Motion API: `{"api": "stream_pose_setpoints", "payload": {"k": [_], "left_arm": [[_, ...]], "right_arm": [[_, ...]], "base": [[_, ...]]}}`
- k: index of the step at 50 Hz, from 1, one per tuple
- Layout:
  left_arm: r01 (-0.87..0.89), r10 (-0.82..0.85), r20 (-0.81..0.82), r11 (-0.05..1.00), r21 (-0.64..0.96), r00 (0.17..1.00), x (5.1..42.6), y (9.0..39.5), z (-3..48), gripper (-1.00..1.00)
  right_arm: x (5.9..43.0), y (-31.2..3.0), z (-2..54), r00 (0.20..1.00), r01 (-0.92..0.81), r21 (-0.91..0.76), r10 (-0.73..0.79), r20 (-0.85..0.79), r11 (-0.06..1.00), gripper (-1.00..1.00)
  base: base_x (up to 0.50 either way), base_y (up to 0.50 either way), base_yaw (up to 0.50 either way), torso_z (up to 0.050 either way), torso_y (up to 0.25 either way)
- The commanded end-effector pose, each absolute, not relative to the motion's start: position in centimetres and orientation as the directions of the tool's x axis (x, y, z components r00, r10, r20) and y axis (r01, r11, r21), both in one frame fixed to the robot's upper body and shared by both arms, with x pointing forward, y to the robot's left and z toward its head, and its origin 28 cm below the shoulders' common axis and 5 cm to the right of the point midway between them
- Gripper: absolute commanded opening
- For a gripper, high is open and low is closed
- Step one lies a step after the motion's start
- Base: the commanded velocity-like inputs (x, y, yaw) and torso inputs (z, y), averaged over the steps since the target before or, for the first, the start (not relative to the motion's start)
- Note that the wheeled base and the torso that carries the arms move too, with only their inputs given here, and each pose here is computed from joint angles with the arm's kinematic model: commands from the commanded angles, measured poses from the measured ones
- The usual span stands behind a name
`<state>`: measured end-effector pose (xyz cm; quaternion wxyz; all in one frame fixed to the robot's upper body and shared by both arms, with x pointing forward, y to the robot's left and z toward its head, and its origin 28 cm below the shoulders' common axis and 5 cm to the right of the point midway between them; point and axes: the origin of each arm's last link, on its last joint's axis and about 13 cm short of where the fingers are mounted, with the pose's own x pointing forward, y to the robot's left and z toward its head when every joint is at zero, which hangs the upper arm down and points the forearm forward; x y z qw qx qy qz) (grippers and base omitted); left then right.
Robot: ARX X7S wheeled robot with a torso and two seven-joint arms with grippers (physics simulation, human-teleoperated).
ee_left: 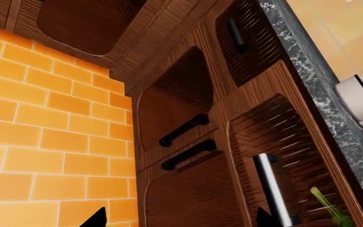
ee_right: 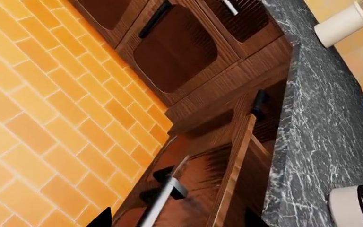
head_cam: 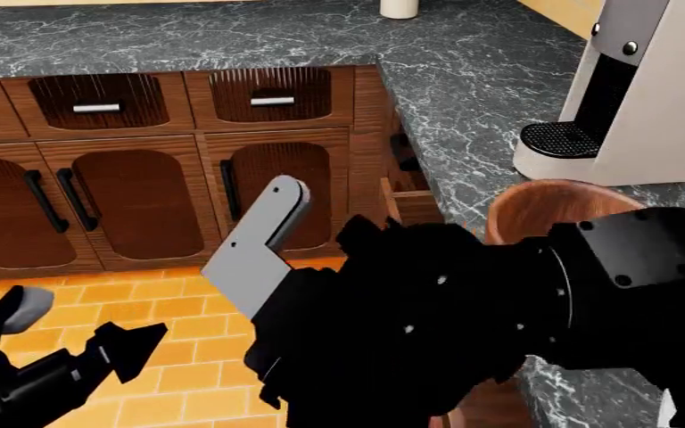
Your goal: Place the bar in the bowl and close the drawer.
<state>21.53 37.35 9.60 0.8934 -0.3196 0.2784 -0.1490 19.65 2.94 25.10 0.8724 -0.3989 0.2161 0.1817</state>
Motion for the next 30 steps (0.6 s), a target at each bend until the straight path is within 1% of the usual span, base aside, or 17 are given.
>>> {"api": "stream_pose_setpoints", "payload": {"k": [1, 6, 19, 30], "left_arm": [[0.08, -0.445, -0.407, 0.747, -0.66, 0.798, 21.4, 37.5, 8.8, 1.0], [0.073, -0.446, -0.409, 0.742, -0.667, 0.796, 21.4, 37.6, 8.3, 1.0], [0.063, -0.447, -0.407, 0.732, -0.679, 0.797, 21.6, 38.0, 7.3, 1.0], [0.055, -0.447, -0.406, 0.723, -0.689, 0.797, 21.5, 38.2, 6.8, 1.0]], "right_arm": [[20.1, 5.9, 21.1, 0.848, -0.46, -0.667, 0.069, -0.525, 0.586, 1.0], [20.3, 6.6, 18.9, 0.85, -0.423, -0.709, -0.023, -0.525, 0.564, 1.0], [21.2, 5.9, 14.9, 0.848, -0.399, -0.77, -0.118, -0.516, 0.498, 1.0], [20.2, 5.6, 12.4, 0.833, -0.446, -0.771, -0.104, -0.543, 0.454, 1.0]], "base": [[0.0, 0.0, 0.0, 0.0, 0.0], [0.0, 0.0, 0.0, 0.0, 0.0], [0.0, 0.0, 0.0, 0.0, 0.0], [0.0, 0.0, 0.0, 0.0, 0.0]]}}
